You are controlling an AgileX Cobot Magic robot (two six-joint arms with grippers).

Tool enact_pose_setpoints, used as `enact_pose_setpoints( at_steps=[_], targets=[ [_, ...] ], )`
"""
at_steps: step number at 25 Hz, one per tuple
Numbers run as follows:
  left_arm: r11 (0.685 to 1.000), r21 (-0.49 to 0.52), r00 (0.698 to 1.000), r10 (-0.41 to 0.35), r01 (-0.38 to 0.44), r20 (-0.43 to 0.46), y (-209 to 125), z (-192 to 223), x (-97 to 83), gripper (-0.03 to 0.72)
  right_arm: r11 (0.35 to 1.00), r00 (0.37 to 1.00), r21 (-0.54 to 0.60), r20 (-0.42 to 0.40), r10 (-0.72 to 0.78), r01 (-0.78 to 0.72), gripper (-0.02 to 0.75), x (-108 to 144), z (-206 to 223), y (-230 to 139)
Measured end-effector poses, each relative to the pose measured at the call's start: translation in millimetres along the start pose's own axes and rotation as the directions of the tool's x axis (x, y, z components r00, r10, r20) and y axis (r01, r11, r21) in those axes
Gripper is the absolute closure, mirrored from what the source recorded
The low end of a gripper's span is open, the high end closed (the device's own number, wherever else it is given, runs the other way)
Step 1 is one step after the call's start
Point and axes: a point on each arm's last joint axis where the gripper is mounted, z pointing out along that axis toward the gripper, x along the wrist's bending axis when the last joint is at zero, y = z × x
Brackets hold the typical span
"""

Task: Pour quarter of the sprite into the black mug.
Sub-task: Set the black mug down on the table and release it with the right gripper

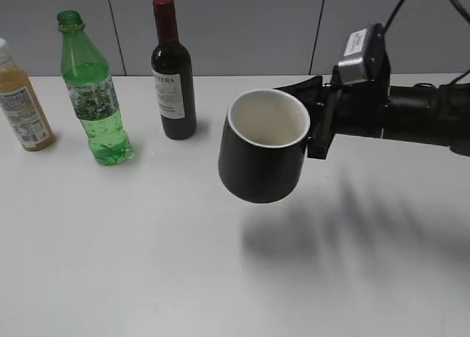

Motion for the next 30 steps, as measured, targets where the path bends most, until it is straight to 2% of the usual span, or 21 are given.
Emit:
enact_pose_setpoints(
  at_steps=[6,11,20,30],
  targets=[
    [1.0,0.0,1.0,0.0,0.0,0.0,0.0,0.0,0.0,0.146,0.999,0.984,0.049,-0.18,0.008,0.001,0.697,-10.1,46.6,-13.4],
    [1.0,0.0,1.0,0.0,0.0,0.0,0.0,0.0,0.0,0.146,0.998,0.965,0.064,-0.261,0.028,-0.011,0.697,-14.2,84.4,-28.7],
    [1.0,0.0,1.0,0.0,0.0,0.0,0.0,0.0,0.0,0.146,0.997,0.942,0.078,-0.335,0.017,0.009,0.699,-21.7,126.0,-60.4],
    [1.0,0.0,1.0,0.0,0.0,0.0,0.0,0.0,0.0,0.146,0.993,0.936,0.114,-0.347,0.067,-0.028,0.699,-22.7,134.3,-87.8]
  ],
)
